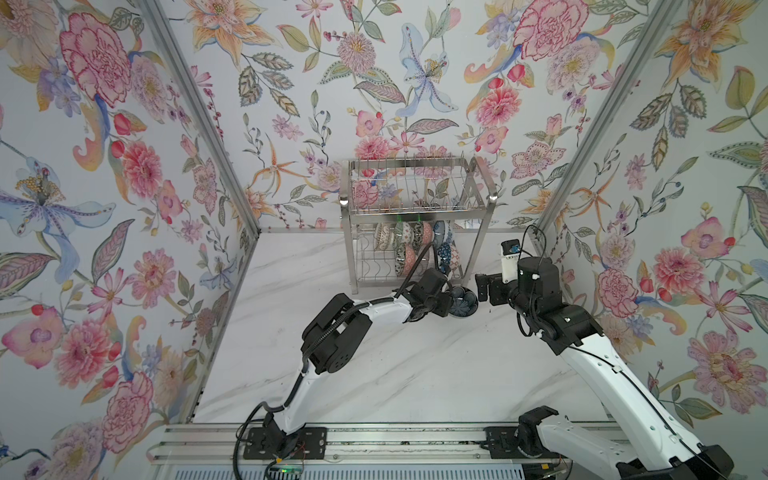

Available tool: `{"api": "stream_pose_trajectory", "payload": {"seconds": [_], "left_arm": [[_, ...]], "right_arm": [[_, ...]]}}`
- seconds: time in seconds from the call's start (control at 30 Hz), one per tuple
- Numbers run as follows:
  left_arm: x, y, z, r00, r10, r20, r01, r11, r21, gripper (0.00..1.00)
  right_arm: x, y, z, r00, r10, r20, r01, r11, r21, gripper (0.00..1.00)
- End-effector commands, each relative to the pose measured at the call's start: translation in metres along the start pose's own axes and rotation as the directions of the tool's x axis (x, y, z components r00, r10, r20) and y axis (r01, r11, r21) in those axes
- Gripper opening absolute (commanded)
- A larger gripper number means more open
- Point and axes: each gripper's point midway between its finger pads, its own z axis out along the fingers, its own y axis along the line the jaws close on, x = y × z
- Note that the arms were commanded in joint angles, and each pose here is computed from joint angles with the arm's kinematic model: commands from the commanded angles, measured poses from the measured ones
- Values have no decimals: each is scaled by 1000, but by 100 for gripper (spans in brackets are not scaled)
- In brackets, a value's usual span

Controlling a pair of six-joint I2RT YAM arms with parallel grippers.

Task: Load the bowls into the dish rack
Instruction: 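Close the left gripper on the rim of the dark geometric bowl, then lift the dark bowl with the left gripper while the right gripper approaches its rim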

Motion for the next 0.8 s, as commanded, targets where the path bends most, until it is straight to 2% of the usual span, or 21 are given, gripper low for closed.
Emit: {"api": "stream_pose_trajectory", "payload": {"seconds": [0.0,0.2,0.53,0.67,0.77], "left_arm": [[6,-1,8,999,24,-27,-25,1000,-18,48],[6,-3,9,999,22,-25,-23,1000,-8,34],[9,-3,2,1000,17,-25,-17,1000,2,0],[5,-6,-10,1000,28,-5,-27,1000,10,0],[-2,-4,-32,998,40,41,-40,999,-4,0]], "right_arm": [[1,0,-1,1000,17,11,-16,1000,-8,99],[-1,-2,-3,1000,20,19,-20,1000,-6,99],[-1,-3,-4,999,23,22,-23,1000,-4,99],[-2,-3,-6,999,27,29,-26,1000,-6,99],[-3,-4,-9,999,32,39,-32,999,-6,99]]}}
